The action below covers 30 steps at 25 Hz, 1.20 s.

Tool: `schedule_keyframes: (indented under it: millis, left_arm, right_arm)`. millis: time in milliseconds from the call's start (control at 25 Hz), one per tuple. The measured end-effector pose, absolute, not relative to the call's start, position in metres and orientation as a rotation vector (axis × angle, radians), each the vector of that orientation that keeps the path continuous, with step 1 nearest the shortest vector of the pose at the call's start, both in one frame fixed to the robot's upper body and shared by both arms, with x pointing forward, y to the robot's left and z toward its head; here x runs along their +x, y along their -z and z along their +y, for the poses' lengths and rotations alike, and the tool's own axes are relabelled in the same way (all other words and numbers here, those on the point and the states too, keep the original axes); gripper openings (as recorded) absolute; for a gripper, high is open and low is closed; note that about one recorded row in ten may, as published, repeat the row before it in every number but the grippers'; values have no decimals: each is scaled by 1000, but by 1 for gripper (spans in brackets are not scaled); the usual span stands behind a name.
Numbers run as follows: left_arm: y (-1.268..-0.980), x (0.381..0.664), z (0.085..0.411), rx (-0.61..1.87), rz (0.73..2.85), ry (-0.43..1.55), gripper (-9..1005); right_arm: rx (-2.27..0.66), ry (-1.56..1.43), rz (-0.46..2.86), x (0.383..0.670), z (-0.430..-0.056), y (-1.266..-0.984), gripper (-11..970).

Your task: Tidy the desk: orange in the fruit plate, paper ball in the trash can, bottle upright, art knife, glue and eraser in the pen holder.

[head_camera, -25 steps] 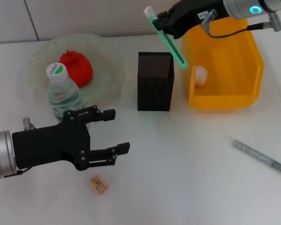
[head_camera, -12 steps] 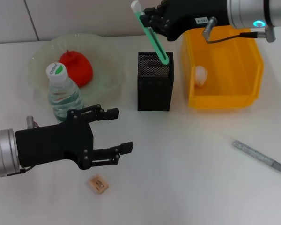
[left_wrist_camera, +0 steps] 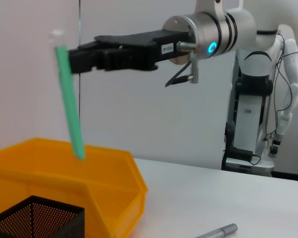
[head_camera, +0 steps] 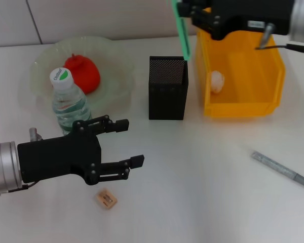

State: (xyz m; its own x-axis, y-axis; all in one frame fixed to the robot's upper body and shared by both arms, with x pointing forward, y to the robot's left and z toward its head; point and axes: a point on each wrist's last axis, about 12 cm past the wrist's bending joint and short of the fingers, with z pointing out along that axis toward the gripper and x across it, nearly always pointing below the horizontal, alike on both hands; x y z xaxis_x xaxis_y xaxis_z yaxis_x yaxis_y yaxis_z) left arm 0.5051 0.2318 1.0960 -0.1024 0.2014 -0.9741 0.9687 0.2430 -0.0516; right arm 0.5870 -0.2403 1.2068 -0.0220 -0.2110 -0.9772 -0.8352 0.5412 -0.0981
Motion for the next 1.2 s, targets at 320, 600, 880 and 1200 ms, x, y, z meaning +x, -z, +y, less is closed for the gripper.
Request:
schedule_keyframes:
  millis: [320,600,880,1200]
  left_arm:
    - [-1094,506,230,1141,1533,988,804]
    - [-1093,506,230,1140,1534,991,804]
    - [-1093,505,230,1141,1534,993,804]
    - [-1092,504,230,1141,1536,997,804]
  right_arm:
    - [-821,-772,1502,583,-274,-1184,139]
    - [-815,-781,1524,584,-277,-1170,145]
    - [-826,-785,1517,587,-272,-1166,152]
    - [-830,-783,1523,599,-264,-1162,159]
